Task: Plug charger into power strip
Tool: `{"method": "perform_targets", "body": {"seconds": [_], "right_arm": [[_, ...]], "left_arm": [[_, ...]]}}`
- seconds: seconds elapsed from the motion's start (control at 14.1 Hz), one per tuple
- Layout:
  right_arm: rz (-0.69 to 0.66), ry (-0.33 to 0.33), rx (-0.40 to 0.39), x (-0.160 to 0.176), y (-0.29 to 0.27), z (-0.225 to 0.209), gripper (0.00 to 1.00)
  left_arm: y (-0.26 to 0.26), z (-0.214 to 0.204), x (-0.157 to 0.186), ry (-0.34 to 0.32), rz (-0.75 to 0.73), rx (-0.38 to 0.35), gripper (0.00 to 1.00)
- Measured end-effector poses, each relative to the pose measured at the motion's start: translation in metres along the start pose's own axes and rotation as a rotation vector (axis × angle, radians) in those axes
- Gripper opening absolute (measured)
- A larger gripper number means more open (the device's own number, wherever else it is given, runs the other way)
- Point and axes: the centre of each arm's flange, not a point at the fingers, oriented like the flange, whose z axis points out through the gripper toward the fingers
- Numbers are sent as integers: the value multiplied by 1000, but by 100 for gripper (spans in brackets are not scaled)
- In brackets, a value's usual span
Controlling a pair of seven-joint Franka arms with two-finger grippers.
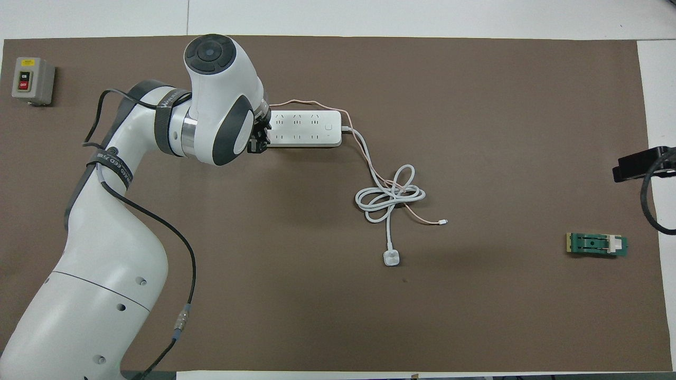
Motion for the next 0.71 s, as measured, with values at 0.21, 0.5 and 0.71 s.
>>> {"method": "perform_targets", "body": {"seconds": [0.21,0.5,0.71], "right_arm": [[0,0,0,0,0,0,100],[0,0,0,0,0,0,100],[0,0,0,0,0,0,100]], "left_arm": [[-1,11,3,8,19,28,70],[0,-12,13,3,29,9,100],[-5,-62,26,-7,107,-27,100]]}}
